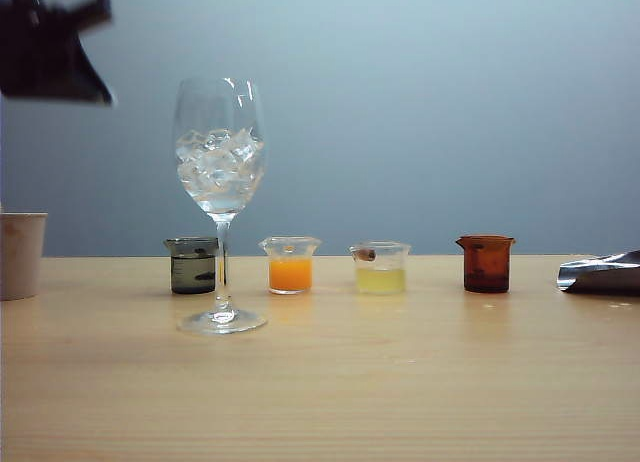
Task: Pick up the first measuring cup from the left, pour the coconut rum inside into the goblet, and finally put the measuring cup back in its original place.
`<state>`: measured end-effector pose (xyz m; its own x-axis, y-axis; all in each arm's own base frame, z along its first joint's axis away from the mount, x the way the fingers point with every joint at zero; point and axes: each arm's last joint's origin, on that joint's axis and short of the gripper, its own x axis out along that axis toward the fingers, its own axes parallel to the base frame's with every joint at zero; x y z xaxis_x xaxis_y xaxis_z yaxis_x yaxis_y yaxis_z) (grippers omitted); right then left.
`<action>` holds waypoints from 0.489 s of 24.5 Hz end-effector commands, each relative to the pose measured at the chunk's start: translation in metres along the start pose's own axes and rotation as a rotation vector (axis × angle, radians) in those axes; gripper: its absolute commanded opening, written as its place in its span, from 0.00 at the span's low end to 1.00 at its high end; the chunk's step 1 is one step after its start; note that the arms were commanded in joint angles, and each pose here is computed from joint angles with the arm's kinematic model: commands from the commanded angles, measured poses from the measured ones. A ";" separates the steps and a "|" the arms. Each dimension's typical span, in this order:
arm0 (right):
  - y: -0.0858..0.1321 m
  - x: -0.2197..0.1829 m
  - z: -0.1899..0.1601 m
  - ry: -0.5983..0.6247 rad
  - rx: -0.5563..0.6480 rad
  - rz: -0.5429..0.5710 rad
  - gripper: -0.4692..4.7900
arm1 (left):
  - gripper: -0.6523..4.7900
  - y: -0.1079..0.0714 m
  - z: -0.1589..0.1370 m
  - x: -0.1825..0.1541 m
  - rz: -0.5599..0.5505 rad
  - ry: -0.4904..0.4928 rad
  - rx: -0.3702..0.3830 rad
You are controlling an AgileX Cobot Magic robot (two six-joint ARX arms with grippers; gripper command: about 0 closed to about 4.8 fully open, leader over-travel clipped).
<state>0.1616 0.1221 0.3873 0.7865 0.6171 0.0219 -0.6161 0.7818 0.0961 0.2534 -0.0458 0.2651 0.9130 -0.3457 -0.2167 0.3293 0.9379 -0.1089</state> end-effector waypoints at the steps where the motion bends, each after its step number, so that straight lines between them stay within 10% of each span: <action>1: 0.002 0.007 -0.002 0.001 0.001 0.012 0.08 | 0.11 0.002 -0.007 0.014 -0.042 -0.006 0.082; 12: -0.005 0.016 -0.006 0.016 -0.026 -0.014 0.08 | 0.11 0.011 -0.056 0.050 -0.091 0.043 0.112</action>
<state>0.1776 0.1285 0.3764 0.7960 0.6047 -0.0288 -0.6016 0.7954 0.0741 0.2897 -0.0533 0.2077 0.8739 -0.4016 -0.2740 0.4113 0.9112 -0.0236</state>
